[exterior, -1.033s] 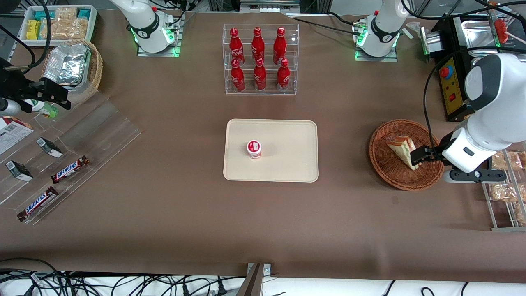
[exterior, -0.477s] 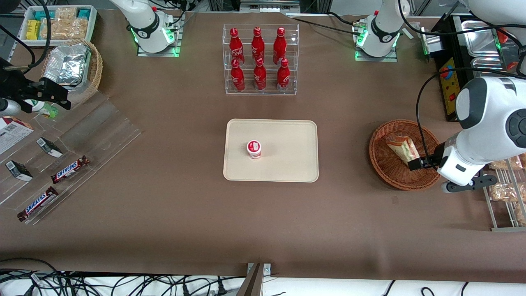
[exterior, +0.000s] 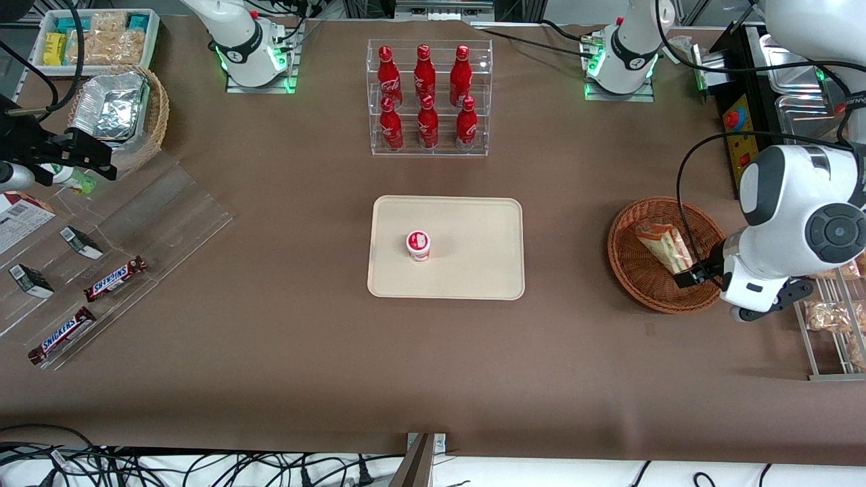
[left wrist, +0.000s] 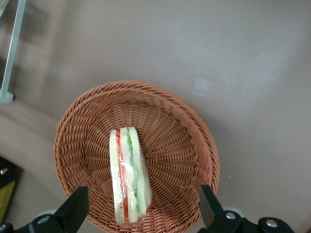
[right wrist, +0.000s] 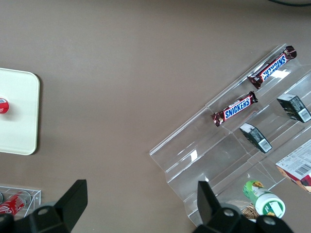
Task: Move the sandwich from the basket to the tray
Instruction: 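Lower the open left gripper over the wrapped sandwich in the wicker basket, then descend and close the left gripper on the sandwich's crust edge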
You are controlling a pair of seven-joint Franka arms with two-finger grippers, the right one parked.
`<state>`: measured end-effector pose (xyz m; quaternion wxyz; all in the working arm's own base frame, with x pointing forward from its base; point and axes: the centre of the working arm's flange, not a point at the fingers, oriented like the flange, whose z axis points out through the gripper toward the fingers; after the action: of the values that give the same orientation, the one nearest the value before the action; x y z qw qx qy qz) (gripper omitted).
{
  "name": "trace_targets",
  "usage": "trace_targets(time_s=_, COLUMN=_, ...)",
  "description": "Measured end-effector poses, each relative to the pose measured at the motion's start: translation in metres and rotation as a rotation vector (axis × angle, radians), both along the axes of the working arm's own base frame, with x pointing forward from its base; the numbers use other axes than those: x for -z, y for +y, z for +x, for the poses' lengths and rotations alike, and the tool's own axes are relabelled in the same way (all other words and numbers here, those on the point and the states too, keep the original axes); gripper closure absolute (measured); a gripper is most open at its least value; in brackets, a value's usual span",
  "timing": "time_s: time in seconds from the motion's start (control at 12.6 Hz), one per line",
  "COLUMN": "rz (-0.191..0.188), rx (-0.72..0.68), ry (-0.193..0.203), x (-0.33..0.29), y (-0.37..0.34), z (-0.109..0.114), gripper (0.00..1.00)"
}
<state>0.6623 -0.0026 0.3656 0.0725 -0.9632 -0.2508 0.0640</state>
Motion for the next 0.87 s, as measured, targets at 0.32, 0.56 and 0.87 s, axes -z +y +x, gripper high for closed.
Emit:
trace_targets(time_s=0.32, rz=0.060, rx=-0.105, ry=0.006, x=0.035, y=0.007, z=-0.007, gripper=0.00)
trace_targets(time_s=0.56, rz=0.063, rx=-0.118, ry=0.021, x=0.069, y=0.006, z=-0.022, gripper=0.00)
trace_targets(time_s=0.87, rz=0.155, rx=-0.103, ry=0.039, x=0.094, y=0.007, z=-0.038, gripper=0.00)
